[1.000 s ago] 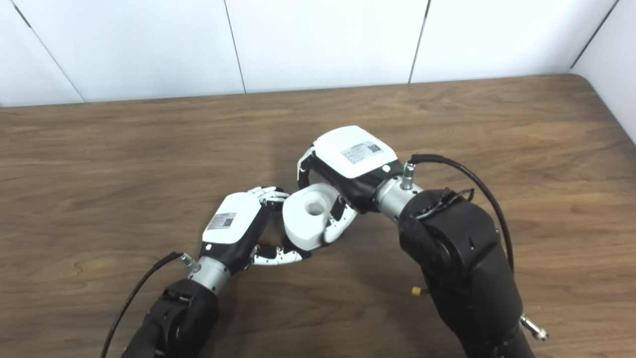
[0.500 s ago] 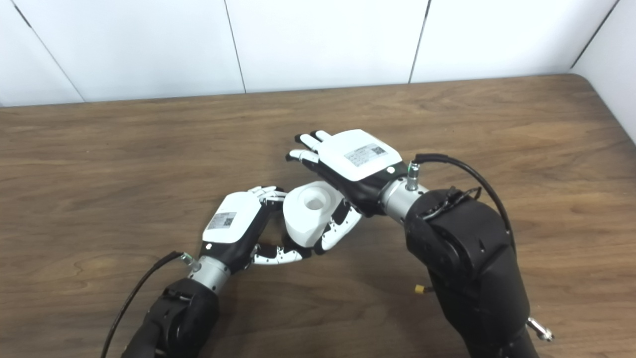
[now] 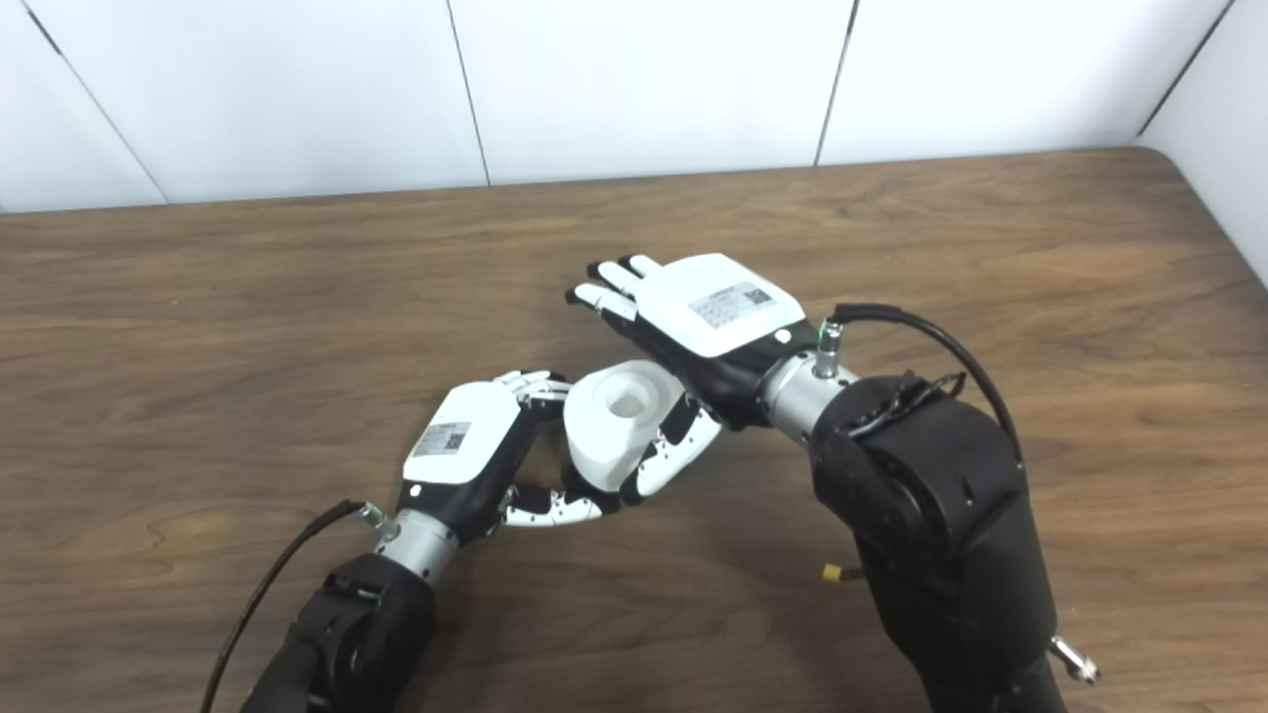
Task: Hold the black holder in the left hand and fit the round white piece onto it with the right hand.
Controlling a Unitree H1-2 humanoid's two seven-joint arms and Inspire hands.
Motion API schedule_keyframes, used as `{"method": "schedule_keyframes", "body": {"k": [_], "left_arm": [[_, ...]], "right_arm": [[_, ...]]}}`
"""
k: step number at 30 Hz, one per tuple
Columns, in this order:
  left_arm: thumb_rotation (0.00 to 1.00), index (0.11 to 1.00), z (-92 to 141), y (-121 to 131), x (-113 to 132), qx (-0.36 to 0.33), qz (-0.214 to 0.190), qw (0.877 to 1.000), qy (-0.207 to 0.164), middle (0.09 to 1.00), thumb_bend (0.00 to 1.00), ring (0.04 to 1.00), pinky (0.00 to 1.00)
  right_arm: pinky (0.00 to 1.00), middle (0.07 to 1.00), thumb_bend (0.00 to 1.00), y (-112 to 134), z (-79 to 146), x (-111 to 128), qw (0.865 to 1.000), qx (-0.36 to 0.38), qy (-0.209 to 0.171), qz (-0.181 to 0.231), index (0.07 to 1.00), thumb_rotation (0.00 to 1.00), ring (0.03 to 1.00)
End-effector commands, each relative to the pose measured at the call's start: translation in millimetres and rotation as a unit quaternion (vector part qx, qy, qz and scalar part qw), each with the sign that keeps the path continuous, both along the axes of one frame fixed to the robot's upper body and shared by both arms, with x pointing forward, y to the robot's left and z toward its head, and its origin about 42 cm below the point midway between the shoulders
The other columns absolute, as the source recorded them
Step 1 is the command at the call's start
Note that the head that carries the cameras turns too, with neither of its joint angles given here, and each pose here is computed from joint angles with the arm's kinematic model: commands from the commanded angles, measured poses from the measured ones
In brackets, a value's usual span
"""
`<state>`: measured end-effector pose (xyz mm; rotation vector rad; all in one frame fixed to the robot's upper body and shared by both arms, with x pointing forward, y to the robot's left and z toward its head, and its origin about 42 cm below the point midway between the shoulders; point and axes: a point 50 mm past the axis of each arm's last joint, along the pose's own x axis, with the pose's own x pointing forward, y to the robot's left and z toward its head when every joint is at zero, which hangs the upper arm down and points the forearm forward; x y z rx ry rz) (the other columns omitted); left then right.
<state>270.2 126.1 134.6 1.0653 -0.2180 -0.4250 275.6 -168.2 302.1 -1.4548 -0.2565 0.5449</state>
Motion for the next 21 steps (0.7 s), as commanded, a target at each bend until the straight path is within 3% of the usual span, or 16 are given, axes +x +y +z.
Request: {"method": "schedule_keyframes", "body": {"k": [1,6,7,8,12,17,21], "left_arm": [[0.05,0.488,-31.9,18.3,-6.0,0.049,0.021,0.995,0.084,0.758,0.52,0.841,0.87],[0.06,0.495,-31.8,18.3,-6.3,0.065,0.01,0.993,0.096,0.77,0.52,0.829,0.84],[0.08,0.591,-31.5,18.0,-6.6,0.07,0.006,0.993,0.098,0.777,0.66,0.832,0.83],[0.1,0.652,-31.5,17.9,-6.7,0.079,0.001,0.991,0.105,0.785,0.74,0.837,0.84],[0.25,0.846,-30.3,16.8,-7.4,0.107,-0.015,0.983,0.146,0.864,0.82,0.892,0.91],[0.36,0.975,-25.3,14.1,-9.0,0.133,-0.028,0.971,0.196,0.942,0.89,0.96,0.97],[0.32,0.999,-24.1,12.6,-9.5,0.145,-0.03,0.962,0.228,0.974,0.98,0.989,1.0]], "right_arm": [[0.86,1.0,1.0,1.5,16.9,0.2,0.999,0.01,-0.036,0.002,0.961,0.43,1.0],[0.85,1.0,1.0,-2.9,16.4,0.8,0.999,0.008,-0.039,-0.002,0.961,0.45,1.0],[0.86,1.0,1.0,-3.7,16.3,0.9,0.999,0.008,-0.038,-0.003,0.961,0.45,1.0],[0.86,1.0,1.0,-4.5,16.3,1.2,0.999,0.008,-0.038,-0.004,0.961,0.46,1.0],[0.86,1.0,1.0,-7.9,17.2,2.1,0.999,0.006,-0.041,-0.005,0.96,0.45,1.0],[0.85,0.995,1.0,-11.3,17.9,3.1,0.999,0.004,-0.046,-0.006,0.961,0.45,1.0],[0.85,0.993,1.0,-12.8,17.9,3.5,0.999,0.001,-0.051,-0.007,0.963,0.46,0.999]]}}
